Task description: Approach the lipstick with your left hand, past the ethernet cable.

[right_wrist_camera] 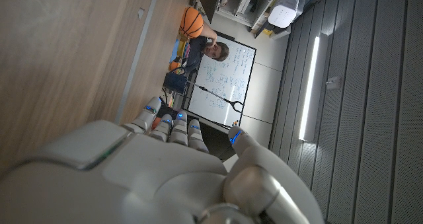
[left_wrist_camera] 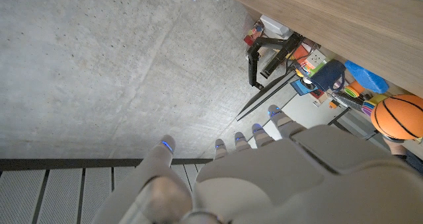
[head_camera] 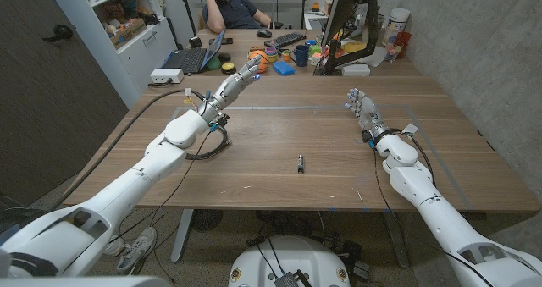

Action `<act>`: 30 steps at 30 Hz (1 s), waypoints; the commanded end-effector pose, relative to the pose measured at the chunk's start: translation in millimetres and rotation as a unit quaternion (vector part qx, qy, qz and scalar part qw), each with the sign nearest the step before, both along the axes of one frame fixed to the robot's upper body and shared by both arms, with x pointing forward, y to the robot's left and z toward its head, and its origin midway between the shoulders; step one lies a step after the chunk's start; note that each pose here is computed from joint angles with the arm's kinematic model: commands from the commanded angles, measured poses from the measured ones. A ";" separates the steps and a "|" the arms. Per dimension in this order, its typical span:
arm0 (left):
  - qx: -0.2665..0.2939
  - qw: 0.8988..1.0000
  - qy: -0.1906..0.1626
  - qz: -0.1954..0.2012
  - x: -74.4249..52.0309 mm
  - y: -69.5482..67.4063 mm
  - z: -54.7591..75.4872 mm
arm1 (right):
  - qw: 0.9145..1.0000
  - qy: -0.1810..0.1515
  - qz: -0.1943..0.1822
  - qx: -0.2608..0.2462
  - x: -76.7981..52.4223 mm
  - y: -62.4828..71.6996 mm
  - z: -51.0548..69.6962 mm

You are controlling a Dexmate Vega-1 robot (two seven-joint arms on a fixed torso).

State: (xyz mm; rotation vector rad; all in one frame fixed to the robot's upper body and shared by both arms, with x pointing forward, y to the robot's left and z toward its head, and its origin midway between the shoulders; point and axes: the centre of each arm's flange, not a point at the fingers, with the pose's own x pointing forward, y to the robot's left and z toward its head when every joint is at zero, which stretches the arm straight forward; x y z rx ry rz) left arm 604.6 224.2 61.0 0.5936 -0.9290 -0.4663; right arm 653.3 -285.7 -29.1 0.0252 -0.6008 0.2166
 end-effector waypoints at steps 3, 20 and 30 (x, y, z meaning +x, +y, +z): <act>0.106 0.994 -0.038 0.016 -11.1 -27.3 9.6 | 1.000 0.001 0.000 -0.003 0.7 1.4 0.5; 0.227 0.972 -0.052 -0.006 -17.7 -67.9 8.1 | 1.000 0.002 0.000 -0.006 3.0 3.4 0.6; 0.286 0.957 -0.057 -0.008 -19.4 -83.8 1.3 | 1.000 0.002 -0.001 -0.007 4.8 3.7 0.1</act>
